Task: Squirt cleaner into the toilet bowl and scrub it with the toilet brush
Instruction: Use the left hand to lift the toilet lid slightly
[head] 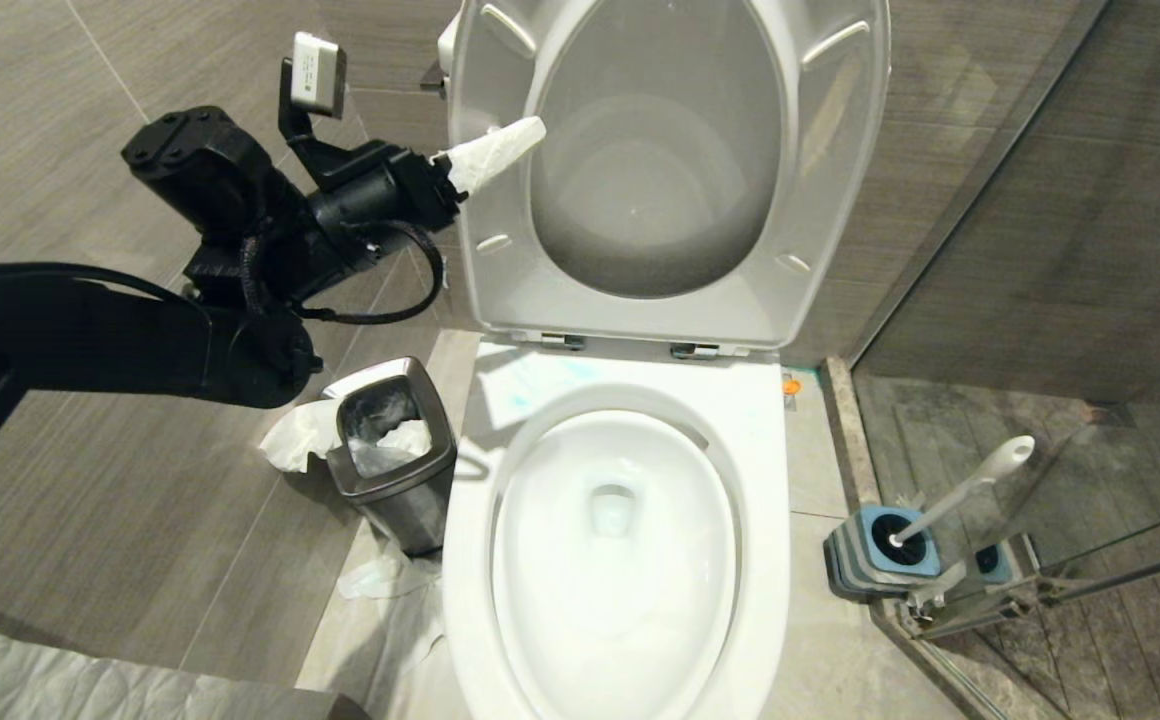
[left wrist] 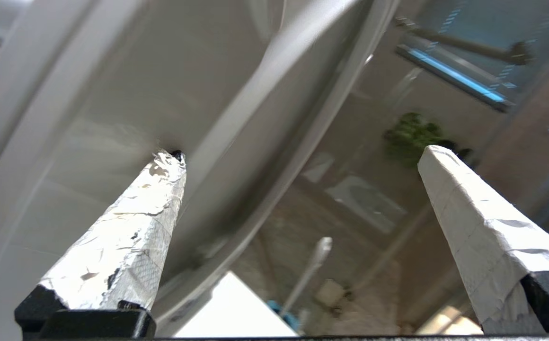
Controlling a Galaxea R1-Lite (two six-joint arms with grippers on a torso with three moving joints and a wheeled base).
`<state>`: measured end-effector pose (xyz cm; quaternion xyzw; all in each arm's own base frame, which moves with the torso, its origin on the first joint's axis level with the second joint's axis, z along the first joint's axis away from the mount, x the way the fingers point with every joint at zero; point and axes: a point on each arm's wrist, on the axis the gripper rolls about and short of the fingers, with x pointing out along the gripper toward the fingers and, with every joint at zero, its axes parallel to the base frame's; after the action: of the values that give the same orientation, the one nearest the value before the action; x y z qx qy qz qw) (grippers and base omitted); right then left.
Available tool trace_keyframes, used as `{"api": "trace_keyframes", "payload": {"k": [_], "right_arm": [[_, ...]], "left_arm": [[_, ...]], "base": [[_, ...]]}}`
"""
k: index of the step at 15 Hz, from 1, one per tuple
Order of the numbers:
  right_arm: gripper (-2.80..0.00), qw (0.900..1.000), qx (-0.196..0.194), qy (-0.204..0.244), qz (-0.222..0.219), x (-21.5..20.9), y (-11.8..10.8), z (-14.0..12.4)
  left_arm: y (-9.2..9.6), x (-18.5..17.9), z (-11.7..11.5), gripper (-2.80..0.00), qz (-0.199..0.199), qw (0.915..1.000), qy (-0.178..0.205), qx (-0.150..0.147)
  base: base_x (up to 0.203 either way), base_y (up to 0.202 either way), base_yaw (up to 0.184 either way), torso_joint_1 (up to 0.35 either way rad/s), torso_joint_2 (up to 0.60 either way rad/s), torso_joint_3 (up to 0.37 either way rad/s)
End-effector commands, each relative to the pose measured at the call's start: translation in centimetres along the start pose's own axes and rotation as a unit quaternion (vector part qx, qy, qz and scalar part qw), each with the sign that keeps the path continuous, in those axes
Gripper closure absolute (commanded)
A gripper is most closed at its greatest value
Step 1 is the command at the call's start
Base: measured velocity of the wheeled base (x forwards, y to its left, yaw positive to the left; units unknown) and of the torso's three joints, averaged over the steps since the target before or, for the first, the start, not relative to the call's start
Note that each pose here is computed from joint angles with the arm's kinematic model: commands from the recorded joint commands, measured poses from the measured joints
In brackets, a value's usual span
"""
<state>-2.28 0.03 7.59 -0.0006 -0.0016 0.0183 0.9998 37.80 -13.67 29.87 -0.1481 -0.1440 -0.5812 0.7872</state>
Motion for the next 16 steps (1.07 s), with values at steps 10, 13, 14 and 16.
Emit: {"api": "trace_keyframes", "payload": {"k": [10,13,14,16], "right_arm": [[0.0,1.0,0.0,-0.001,0.0,0.0,0.0,0.0],[0.0,1.0,0.0,0.0,0.0,0.0,0.0,0.0],[0.0,1.0,0.0,0.0,0.0,0.0,0.0,0.0],[0.0,1.0,0.0,0.0,0.0,0.0,0.0,0.0]], "left_arm": [[4.0,2.9,-2.8,-2.8,0.076,0.9947,-0.03,0.063],[4.7,3.5,-2.7,-2.8,0.093,0.9915,-0.049,0.077],[5.0,3.6,-2.8,-2.8,0.096,0.9911,-0.049,0.078],[4.7,3.8,-2.4,-2.8,0.094,0.9911,-0.052,0.078]], "base": [[0.0,0.0,0.0,0.0,0.0,0.0],[0.0,0.0,0.0,0.0,0.0,0.0],[0.0,0.0,0.0,0.0,0.0,0.0],[0.0,0.0,0.0,0.0,0.0,0.0]]}}
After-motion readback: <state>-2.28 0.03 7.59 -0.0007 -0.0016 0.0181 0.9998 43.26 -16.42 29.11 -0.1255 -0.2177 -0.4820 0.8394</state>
